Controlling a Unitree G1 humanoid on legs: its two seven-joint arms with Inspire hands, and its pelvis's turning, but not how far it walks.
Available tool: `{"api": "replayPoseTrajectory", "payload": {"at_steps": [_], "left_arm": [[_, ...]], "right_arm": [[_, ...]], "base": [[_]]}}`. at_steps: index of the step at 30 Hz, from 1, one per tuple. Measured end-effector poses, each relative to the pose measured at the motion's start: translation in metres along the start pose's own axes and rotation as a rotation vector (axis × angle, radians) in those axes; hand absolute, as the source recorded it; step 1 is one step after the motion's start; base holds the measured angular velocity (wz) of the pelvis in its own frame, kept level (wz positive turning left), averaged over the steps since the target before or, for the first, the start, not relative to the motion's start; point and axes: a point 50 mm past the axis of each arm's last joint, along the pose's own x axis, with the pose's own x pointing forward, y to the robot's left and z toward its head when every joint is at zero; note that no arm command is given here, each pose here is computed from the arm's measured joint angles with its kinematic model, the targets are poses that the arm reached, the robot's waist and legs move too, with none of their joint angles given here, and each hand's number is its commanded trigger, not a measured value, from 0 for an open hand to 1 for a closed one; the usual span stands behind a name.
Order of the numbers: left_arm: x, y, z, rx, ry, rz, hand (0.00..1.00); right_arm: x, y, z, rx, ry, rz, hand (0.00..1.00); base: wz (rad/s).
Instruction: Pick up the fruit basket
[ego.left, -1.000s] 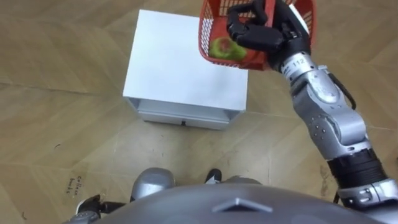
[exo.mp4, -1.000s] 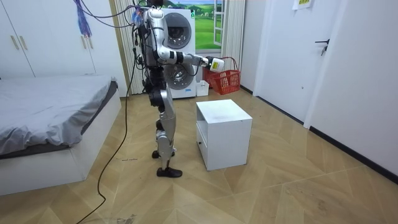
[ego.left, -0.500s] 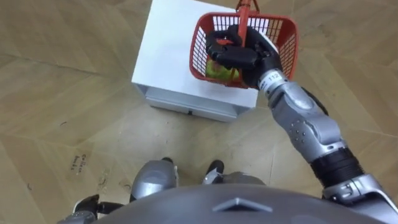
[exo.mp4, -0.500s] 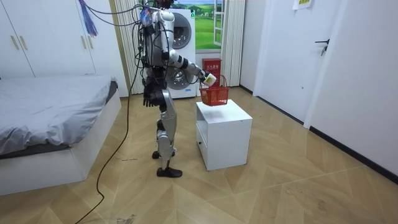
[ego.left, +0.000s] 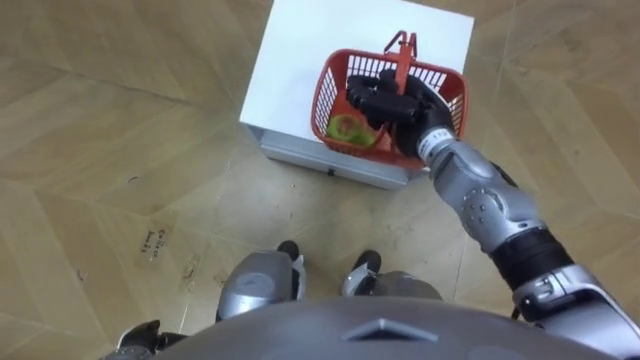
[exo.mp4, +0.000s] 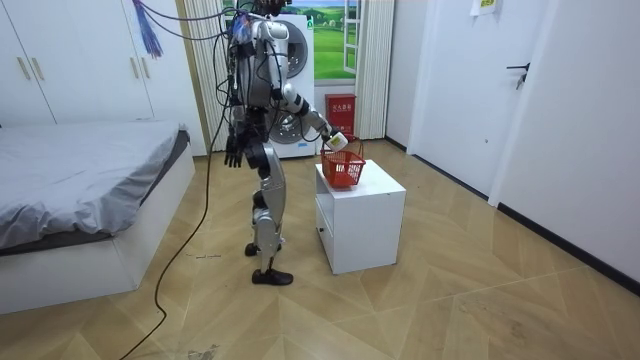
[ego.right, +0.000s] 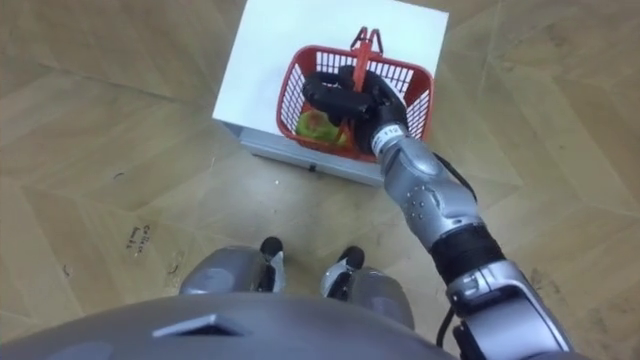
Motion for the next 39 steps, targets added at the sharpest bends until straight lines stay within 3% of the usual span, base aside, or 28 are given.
{"api": "replayPoseTrajectory", "payload": {"at_steps": [20,22,39], "left_arm": [[0.000,-0.004,-0.007,0.032,0.020,-0.041,0.00],[-0.001,-0.004,-0.008,0.033,0.023,-0.041,0.00],[-0.002,-0.004,-0.026,0.085,0.064,-0.042,0.00]], "right_arm": [[0.007,-0.025,0.016,0.048,-0.024,-0.115,1.00],[0.007,-0.025,0.017,0.047,-0.026,-0.115,0.00],[0.008,-0.034,0.017,0.046,-0.011,-0.136,0.00]], "base": [[0.06],[0.00],[0.01]]}}
